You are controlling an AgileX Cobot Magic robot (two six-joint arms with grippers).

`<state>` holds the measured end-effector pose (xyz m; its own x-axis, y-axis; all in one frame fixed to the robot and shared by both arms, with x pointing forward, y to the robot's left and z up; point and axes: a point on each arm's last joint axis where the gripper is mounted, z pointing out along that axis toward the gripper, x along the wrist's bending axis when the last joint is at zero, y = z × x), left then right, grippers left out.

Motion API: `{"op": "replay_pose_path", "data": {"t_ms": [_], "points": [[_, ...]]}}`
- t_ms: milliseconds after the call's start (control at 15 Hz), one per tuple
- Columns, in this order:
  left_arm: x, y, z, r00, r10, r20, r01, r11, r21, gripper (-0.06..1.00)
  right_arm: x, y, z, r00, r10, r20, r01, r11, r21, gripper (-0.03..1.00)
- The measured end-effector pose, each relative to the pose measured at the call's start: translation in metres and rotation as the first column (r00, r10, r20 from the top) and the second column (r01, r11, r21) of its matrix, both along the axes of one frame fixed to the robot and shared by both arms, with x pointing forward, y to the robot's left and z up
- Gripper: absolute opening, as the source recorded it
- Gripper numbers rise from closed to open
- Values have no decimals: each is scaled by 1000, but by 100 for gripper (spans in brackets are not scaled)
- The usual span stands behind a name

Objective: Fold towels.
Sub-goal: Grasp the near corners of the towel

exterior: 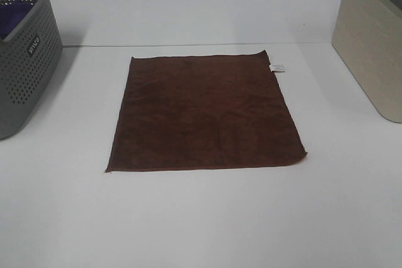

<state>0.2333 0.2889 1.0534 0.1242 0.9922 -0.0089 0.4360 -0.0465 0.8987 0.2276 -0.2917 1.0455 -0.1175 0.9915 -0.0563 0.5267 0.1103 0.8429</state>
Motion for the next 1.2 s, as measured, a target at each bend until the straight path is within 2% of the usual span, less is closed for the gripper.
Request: {"op": "replay_pose_path", "data": {"t_ms": [1200], "points": [[0,0,0,1000,0,0,0,1000,0,74,0,0,0,1000,0,0,0,1000,0,76]]}}
